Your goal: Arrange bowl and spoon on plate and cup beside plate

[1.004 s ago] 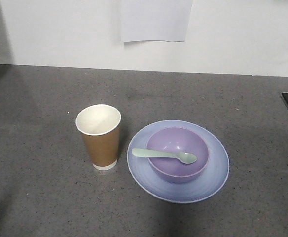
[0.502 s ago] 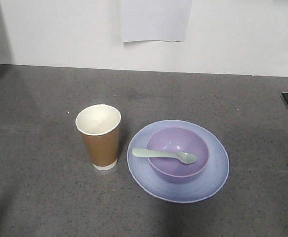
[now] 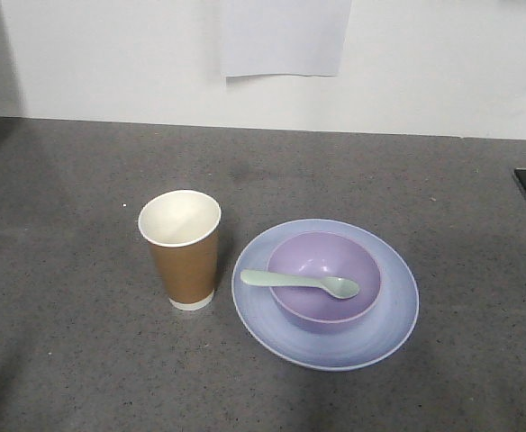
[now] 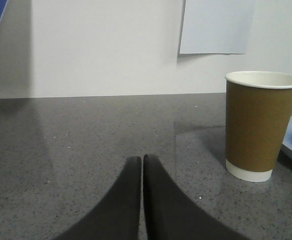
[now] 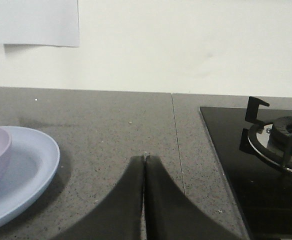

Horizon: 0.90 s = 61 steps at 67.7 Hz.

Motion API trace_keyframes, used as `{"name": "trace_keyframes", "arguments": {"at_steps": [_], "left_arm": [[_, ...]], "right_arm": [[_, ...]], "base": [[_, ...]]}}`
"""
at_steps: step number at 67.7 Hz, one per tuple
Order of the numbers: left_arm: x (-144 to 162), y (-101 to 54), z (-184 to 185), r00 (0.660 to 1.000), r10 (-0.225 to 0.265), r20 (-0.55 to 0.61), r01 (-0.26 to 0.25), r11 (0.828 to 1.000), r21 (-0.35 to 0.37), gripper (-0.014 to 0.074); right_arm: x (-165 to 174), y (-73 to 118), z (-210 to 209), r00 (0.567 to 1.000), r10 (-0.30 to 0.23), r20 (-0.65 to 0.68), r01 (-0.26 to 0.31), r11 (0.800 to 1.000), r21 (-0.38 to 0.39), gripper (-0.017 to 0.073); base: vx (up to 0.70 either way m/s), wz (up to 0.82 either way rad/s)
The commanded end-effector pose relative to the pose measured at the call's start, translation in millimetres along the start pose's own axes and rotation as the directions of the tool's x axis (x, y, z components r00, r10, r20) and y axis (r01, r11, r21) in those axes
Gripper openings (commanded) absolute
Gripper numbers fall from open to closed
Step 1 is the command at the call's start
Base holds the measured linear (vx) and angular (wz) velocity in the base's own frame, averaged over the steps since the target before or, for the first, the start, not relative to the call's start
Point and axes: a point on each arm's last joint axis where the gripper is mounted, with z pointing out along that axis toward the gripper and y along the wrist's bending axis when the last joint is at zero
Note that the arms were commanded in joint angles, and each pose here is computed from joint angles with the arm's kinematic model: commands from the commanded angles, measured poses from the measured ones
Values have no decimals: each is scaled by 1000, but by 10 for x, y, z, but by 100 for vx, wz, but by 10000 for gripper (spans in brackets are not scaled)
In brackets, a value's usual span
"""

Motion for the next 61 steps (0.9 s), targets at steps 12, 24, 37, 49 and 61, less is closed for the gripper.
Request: {"name": "trace_keyframes", "arguments": {"at_steps": [12,24,37,49,61], "left_arm": [[-139,-16,-26,994,-12,109,11,1000,14,-7],[-139,-16,-26,994,-12,109,11,1000,14,-7],[-139,-16,-26,994,-12,109,11,1000,14,-7],[-139,-16,-26,994,-12,109,11,1000,14,-7],[-139,-16,-26,994,-12,109,11,1000,14,-7]], "right_arm": [[124,9,42,984,37,176,-36,999,-8,-10],[121,10,42,976,30,214,-29,1000,-9,-10],[120,10,42,976,31,216,-30,1000,-9,-10],[120,10,42,976,31,215,-30,1000,-9,-10],[120,10,42,976,31,215,-30,1000,-9,-10]], "base": [[0,0],[0,0],[0,0],[0,0],[0,0]]}}
